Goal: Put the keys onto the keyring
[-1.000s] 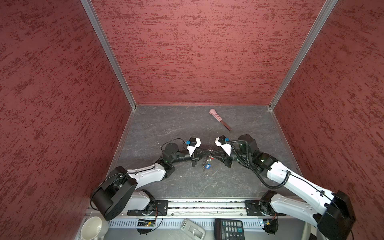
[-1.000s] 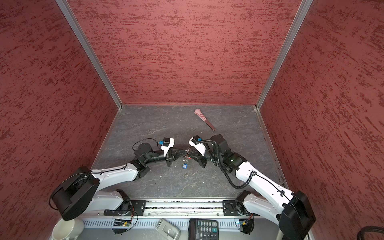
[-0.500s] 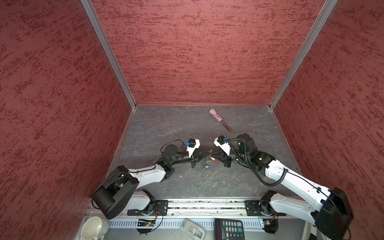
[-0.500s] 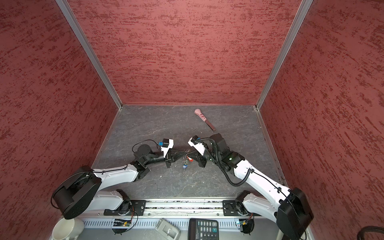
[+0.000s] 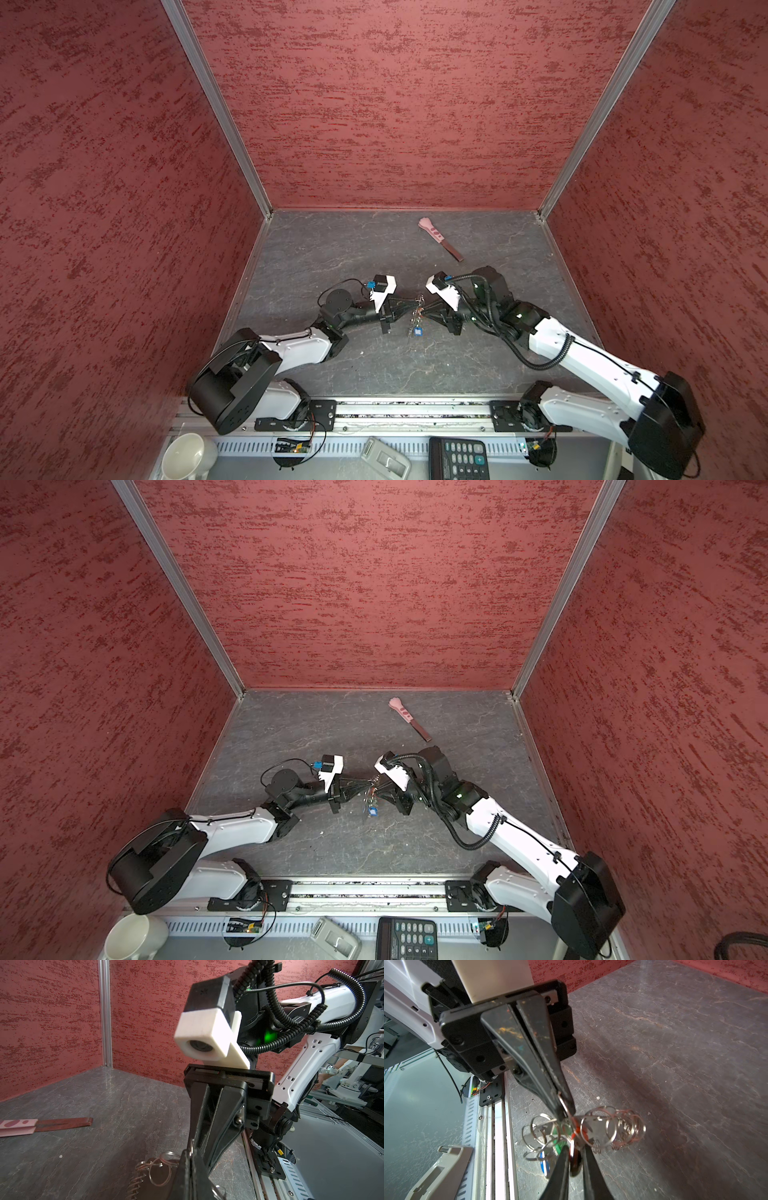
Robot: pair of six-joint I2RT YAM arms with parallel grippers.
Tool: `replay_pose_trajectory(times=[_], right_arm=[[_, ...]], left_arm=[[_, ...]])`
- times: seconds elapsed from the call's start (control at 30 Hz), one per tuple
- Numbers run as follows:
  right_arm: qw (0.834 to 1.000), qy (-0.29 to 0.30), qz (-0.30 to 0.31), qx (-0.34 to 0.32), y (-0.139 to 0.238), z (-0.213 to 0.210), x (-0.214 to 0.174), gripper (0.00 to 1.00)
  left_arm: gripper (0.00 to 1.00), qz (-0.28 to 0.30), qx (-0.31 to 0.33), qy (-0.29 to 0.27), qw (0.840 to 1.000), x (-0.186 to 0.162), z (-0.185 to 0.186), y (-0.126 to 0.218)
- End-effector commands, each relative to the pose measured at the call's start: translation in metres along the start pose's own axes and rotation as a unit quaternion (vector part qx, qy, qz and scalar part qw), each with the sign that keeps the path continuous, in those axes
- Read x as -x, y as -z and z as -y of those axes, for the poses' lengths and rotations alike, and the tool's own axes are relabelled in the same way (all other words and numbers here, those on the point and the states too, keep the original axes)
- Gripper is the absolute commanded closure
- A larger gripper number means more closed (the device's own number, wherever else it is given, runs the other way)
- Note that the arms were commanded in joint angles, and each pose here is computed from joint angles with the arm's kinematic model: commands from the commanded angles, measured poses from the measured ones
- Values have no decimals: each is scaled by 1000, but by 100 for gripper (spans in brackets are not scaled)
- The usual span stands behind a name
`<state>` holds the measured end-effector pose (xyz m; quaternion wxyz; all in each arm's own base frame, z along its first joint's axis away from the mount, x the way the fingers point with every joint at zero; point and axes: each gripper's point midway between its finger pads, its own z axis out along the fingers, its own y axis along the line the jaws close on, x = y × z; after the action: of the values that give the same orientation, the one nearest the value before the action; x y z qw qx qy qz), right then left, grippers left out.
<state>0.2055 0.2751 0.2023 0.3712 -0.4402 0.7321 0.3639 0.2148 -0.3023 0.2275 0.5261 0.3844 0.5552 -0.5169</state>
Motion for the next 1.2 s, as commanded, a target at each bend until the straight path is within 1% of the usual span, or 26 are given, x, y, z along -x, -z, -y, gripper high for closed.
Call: replay_pose_trajectory(times=[0.0,0.1,0.33,0.57,0.8,1.03,1.17], right_arm=[[998,42,32,-39,20,1,26,81],[996,63,51,-33,27,-6,32,79],[990,96,101,37,30,-33,46,78],[989,93,94,61,23,-36,41,79],[989,85,84,86,18,-41,33,81],[988,81,81,100,15,-43,31,85],[988,81,80,107,13,-44,32,91]], left_arm=[[100,13,-23,-18,999,9,5,2],[100,11,-40,-14,999,7,9,3],[100,11,-70,-28,997,6,20,5],[100,14,-91,-34,995,7,28,7],[100,18,-97,-37,994,8,31,8],[100,18,-103,-39,994,9,33,8],[100,18,-104,-38,994,9,33,7]])
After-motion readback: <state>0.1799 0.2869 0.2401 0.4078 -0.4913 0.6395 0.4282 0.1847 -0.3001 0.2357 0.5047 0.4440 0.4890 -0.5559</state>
